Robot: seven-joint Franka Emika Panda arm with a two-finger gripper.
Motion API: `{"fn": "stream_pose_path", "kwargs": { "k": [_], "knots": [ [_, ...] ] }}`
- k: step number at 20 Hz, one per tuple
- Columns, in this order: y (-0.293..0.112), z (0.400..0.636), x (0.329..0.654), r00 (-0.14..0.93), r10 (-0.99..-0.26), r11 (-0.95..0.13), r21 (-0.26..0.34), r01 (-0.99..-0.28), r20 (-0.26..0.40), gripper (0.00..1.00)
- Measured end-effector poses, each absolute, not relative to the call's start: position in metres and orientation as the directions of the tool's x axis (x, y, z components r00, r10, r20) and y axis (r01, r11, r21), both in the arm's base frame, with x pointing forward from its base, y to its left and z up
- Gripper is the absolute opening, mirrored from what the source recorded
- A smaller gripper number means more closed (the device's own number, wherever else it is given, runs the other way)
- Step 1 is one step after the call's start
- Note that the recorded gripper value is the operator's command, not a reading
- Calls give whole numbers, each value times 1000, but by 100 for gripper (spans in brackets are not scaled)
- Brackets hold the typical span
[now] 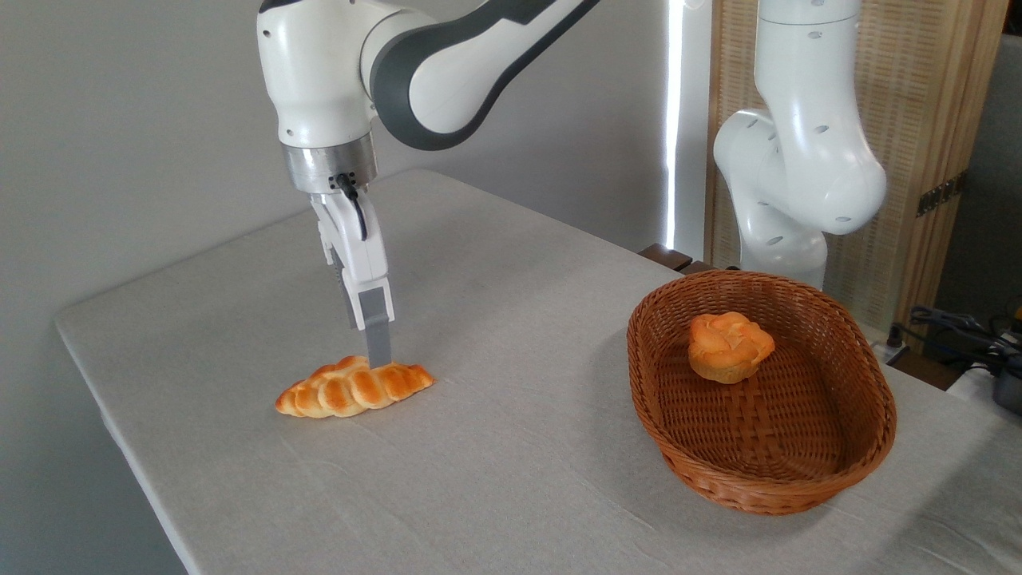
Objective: Put bread into the basket
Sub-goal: 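Lower the open gripper down onto the braided bread roll, then close the gripper fingers around the middle of the braided roll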
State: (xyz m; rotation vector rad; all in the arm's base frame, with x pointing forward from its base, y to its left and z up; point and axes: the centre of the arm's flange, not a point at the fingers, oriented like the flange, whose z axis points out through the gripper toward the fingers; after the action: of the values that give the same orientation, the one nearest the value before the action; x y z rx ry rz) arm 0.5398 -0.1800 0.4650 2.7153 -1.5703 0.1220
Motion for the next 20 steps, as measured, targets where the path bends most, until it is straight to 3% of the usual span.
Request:
{"fn": "stream_pose_path", "kwargs": {
  "k": [12, 20],
  "knots": [
    [-197, 423, 549, 438, -894, -444, -67, -893, 93, 100],
    [-196, 414, 550, 392, -914, -401, -87, -912, 102, 100]
  ]
}}
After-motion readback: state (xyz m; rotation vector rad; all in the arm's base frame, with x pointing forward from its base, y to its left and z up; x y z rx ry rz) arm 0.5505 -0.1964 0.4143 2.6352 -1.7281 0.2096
